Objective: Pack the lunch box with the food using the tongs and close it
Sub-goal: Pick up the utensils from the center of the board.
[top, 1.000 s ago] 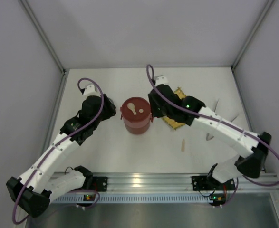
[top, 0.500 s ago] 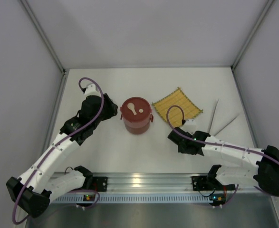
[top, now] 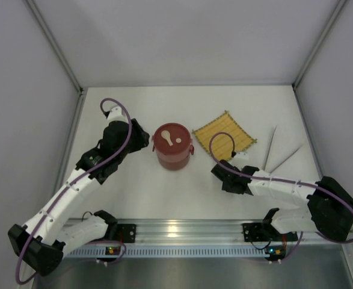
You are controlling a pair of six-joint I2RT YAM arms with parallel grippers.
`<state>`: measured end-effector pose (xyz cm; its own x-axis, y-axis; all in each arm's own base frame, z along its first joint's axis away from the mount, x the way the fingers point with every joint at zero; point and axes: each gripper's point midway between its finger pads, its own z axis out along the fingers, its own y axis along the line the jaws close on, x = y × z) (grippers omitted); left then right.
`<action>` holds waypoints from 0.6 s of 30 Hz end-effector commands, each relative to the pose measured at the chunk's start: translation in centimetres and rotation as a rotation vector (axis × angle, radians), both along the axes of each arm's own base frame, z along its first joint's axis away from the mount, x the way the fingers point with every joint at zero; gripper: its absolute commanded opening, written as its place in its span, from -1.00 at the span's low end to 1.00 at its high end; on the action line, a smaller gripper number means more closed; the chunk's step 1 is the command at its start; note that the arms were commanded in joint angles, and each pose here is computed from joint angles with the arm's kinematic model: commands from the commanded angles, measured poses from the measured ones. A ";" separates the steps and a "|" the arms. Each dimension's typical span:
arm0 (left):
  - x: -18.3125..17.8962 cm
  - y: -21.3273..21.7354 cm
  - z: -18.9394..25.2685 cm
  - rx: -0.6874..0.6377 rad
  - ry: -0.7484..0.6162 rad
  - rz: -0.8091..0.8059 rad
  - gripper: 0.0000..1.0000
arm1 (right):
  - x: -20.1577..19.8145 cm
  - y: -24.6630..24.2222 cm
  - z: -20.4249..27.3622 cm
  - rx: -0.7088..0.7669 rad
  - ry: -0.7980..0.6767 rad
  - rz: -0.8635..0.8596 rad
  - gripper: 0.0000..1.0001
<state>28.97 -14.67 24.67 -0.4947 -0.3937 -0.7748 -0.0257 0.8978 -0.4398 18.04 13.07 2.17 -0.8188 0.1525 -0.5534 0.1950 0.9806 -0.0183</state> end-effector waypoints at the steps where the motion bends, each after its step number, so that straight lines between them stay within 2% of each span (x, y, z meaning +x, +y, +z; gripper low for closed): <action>1: 0.4 -0.1 2.2 -0.018 -0.063 -0.004 0.04 | 1.9 0.6 0.4 0.063 -0.063 -0.034 -0.28; 11: 0.4 -0.2 2.2 -0.018 -0.062 -0.004 0.04 | 1.5 0.3 -1.5 0.148 -0.013 -0.029 -0.32; 18: 0.4 0.0 2.2 -0.013 -0.062 0.002 0.04 | 1.0 0.2 -2.0 0.169 -0.004 -0.031 -0.56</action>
<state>28.96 -14.64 24.65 -0.4949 -0.3871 -0.7780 -0.0225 0.9007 -0.4338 20.38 13.16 1.61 -0.7736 0.2563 -0.5796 0.2279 0.9659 0.1229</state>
